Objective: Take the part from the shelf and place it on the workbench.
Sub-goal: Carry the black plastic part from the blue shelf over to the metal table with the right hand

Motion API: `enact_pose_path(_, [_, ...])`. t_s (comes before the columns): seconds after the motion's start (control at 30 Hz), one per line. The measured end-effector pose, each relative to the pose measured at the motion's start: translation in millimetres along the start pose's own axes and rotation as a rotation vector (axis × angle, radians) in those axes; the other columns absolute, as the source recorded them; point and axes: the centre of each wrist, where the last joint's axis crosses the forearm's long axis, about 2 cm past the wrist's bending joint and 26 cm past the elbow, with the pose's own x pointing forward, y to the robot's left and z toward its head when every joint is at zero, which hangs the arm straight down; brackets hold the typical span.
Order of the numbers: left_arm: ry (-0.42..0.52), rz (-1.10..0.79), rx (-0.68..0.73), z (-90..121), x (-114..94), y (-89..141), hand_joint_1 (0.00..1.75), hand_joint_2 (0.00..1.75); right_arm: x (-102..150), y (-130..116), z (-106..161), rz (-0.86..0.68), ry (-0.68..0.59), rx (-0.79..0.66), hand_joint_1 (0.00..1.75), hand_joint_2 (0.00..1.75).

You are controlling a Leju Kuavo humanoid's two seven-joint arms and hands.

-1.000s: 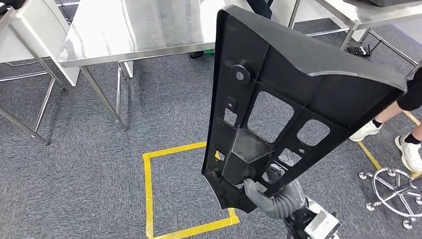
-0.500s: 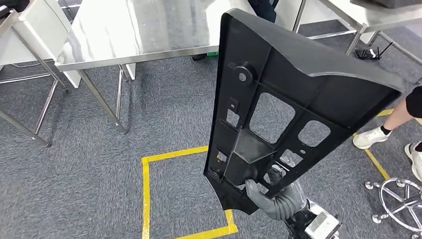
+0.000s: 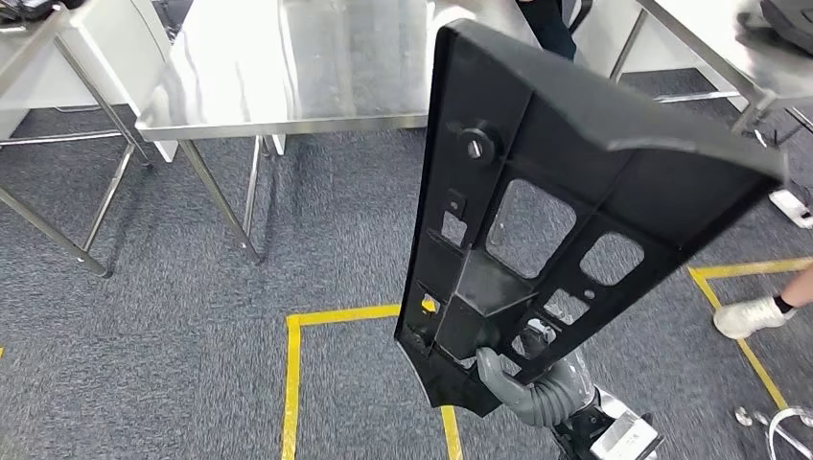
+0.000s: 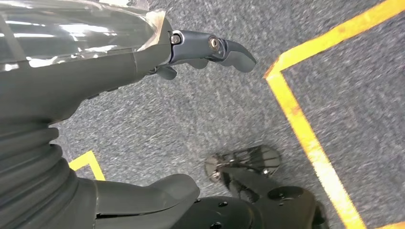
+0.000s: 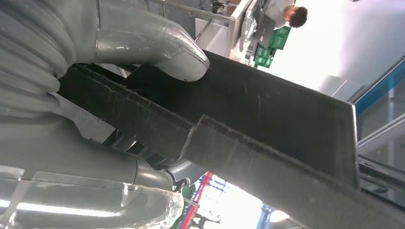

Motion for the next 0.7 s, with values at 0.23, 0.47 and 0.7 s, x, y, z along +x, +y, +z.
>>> enact_pose_path(0.23, [0.001,-0.007,0.014,-1.1,3.3,-1.6,0.0,1.75,-0.7,-0.2,-0.2,0.003,0.0,0.002,1.75,1.75])
enact_pose_path(0.47, [-0.002,-0.007,0.018,-1.4,4.0,-1.7,0.0,1.75,-0.6,-0.5,-1.5,0.004,-0.003,0.001,1.75,1.75])
enact_pose_path(0.7, [-0.006,-0.001,0.007,-1.0,3.4,-2.6,0.0,1.75,-0.7,-0.5,-1.6,0.005,0.0,-0.004,1.75,1.75])
